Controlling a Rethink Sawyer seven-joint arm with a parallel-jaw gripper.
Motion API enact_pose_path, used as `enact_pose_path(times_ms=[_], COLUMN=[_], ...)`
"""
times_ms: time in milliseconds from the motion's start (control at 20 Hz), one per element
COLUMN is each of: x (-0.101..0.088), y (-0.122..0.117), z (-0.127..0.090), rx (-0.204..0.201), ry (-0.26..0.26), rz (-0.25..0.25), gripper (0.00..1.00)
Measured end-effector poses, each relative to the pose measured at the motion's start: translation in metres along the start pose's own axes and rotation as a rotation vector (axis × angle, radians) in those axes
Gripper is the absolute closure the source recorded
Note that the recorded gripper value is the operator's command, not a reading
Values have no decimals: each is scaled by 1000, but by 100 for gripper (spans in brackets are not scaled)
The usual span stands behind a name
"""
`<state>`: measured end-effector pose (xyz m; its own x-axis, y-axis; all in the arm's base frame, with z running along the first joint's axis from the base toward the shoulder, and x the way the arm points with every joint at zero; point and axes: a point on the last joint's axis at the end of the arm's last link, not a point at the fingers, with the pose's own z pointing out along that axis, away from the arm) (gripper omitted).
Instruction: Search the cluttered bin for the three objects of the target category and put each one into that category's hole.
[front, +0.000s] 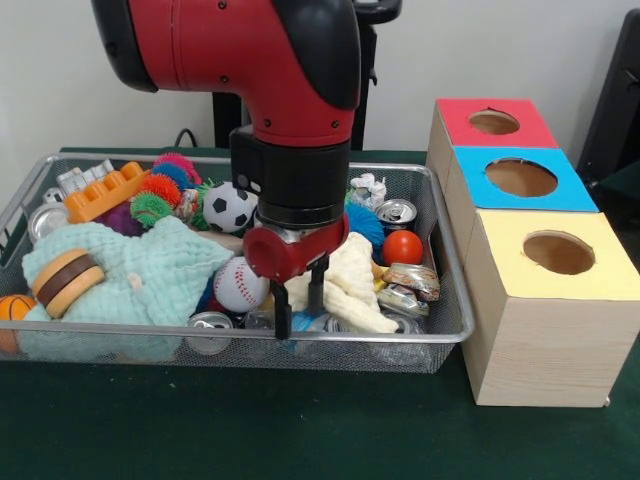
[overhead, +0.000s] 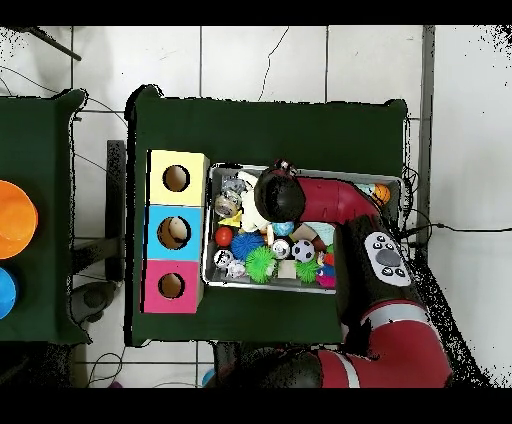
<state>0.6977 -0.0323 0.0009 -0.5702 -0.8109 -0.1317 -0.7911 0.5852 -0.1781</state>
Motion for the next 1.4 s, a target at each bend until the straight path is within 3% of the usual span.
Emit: enact_pose_path(times_ms=[400,800,1400], x=[0,11,11], y=[-2,1,2], z=[3,45,44], rx=[19,75,77], ry=[-13,-65,-68], rz=[3,34,34], gripper=[0,0,0])
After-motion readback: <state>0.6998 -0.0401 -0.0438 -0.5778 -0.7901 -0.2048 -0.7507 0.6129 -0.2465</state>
